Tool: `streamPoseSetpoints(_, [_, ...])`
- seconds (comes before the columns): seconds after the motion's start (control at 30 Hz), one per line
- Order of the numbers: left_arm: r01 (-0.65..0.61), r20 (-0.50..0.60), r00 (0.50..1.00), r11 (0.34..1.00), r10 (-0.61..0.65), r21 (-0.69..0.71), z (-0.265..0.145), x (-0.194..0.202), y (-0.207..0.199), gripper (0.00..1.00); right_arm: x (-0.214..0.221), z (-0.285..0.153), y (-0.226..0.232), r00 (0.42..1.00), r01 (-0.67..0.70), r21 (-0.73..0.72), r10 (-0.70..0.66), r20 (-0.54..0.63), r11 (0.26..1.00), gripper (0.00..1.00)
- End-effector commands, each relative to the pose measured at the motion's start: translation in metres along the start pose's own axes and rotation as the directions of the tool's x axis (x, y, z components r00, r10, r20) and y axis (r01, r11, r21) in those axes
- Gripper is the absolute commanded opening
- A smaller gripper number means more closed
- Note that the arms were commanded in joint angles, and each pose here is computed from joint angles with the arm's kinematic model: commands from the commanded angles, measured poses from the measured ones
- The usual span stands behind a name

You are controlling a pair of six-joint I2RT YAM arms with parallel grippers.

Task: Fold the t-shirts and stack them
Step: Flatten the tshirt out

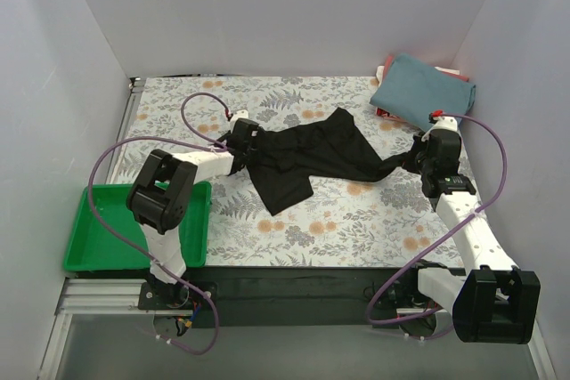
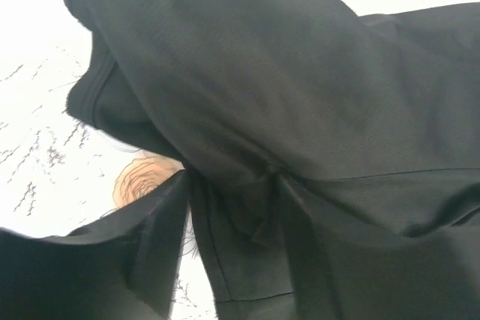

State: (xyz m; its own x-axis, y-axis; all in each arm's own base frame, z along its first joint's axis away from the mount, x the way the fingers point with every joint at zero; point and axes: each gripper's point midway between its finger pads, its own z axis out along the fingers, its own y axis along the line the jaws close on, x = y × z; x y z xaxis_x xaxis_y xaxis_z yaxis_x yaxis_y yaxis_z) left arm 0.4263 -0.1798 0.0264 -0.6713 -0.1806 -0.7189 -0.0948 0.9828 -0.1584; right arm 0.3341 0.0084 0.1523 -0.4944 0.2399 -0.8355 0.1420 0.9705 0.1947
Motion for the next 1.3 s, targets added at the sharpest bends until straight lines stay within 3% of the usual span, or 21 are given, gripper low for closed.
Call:
streamPoseSetpoints(0.0, [0.022,0.060,0.998,0.999,-0.024,0.043,-0.001,-0.022,-0.017,0.41,-0.010,0.000,0.004,0.999,-0.004,-0.022,0.005,0.043,1.000,0.01])
streamPoseSetpoints(0.03, [0.023,0.060,0.998,0.998,-0.027,0.058,-0.001,-0.023,-0.020,0.37,-0.009,0.000,0.004,0.999,-0.002,-0.021,0.003,0.044,1.000,0.01])
streamPoseSetpoints(0.07, [0.026,0.072,0.997,0.997,-0.031,0.068,-0.004,-0.028,-0.023,0.24,-0.010,-0.001,0.004,0.999,-0.003,-0.021,0.004,0.047,1.000,0.01])
streamPoseSetpoints(0.17, [0.033,0.117,0.992,0.997,-0.041,0.070,-0.015,-0.045,-0.023,0.04,-0.012,-0.003,0.002,0.998,0.000,-0.010,0.001,0.057,1.000,0.01])
streamPoseSetpoints(0.23, [0.025,0.144,0.989,0.997,-0.035,0.066,-0.024,-0.055,-0.022,0.00,-0.015,-0.005,0.001,0.998,0.001,-0.008,0.000,0.070,1.000,0.01])
streamPoseSetpoints(0.4, [0.040,0.239,0.969,0.994,-0.064,0.105,-0.069,-0.093,-0.023,0.00,-0.026,-0.015,-0.001,0.993,0.000,0.006,-0.001,0.119,1.000,0.01])
streamPoseSetpoints(0.57, [0.033,0.242,0.968,0.993,-0.059,0.111,-0.096,-0.099,-0.018,0.00,-0.037,-0.028,-0.001,0.987,-0.005,0.011,0.003,0.162,1.000,0.01])
streamPoseSetpoints(0.73, [0.045,0.249,0.966,0.992,-0.075,0.121,-0.117,-0.098,-0.010,0.00,-0.054,-0.057,-0.019,0.961,-0.045,0.097,0.016,0.275,0.994,0.01])
streamPoseSetpoints(0.9, [0.051,0.225,0.972,0.996,-0.065,0.068,-0.102,-0.082,0.004,0.00,-0.063,-0.077,-0.026,0.932,-0.086,0.117,0.038,0.361,0.989,0.01])
streamPoseSetpoints(1.0, [0.038,0.209,0.977,0.998,-0.047,0.045,-0.078,-0.080,0.006,0.00,-0.062,-0.074,-0.020,0.937,-0.075,0.089,0.040,0.346,0.993,0.01])
streamPoseSetpoints(1.27, [0.008,0.300,0.953,0.991,-0.048,0.132,-0.027,-0.137,-0.040,0.00,-0.042,-0.053,-0.014,0.963,-0.064,0.055,0.047,0.266,0.996,0.01])
